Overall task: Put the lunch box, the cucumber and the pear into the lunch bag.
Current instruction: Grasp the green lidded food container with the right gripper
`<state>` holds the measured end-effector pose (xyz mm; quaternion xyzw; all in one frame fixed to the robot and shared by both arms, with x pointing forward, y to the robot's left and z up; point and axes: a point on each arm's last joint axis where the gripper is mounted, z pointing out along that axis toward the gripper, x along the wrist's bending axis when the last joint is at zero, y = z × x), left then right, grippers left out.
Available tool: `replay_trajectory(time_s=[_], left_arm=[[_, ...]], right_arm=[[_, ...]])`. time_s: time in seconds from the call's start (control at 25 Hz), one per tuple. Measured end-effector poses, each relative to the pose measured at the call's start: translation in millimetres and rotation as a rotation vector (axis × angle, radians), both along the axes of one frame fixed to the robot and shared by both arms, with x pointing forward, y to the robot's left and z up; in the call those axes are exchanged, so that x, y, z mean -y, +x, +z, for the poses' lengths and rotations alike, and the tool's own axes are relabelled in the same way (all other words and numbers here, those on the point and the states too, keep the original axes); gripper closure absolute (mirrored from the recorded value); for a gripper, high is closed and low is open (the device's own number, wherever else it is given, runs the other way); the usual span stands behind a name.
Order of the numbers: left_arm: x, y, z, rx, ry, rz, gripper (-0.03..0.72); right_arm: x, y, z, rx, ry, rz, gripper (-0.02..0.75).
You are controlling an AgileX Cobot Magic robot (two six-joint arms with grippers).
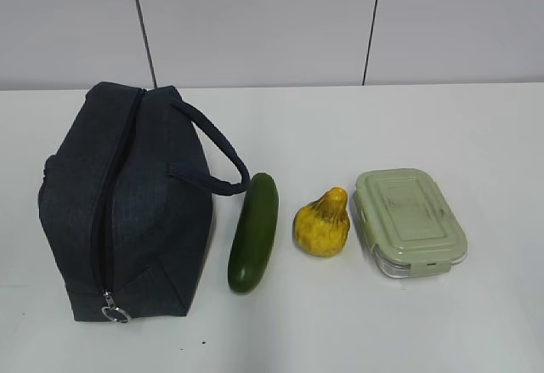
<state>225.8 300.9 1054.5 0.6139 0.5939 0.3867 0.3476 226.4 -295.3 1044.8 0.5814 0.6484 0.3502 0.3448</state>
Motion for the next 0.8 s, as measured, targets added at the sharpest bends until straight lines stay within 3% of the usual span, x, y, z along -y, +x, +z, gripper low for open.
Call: replay_trajectory(time_s=[0.12, 0.28, 0.4, 0.56, 0.8], left_arm=[[0, 0, 0, 0.000, 0.000, 0.000, 0.450], [0, 0, 0, 0.000, 0.000, 0.000, 0.450], [0, 0, 0, 0.000, 0.000, 0.000, 0.450], [0, 0, 0, 0.000, 0.000, 0.000, 0.450], [0, 0, 0, 0.000, 0.000, 0.000, 0.450]], right_arm=[[0, 8, 0, -0.054, 0.006, -0.005, 0.375], [0, 24, 2, -0.131, 0.009, -0.008, 0.260], [0, 38, 13, -0.100, 0.031, -0.024, 0.179], [-1, 60, 33, -0.075, 0.063, -0.047, 0.156], [-4, 106, 57, -0.165, 0.104, -0.049, 0.152]])
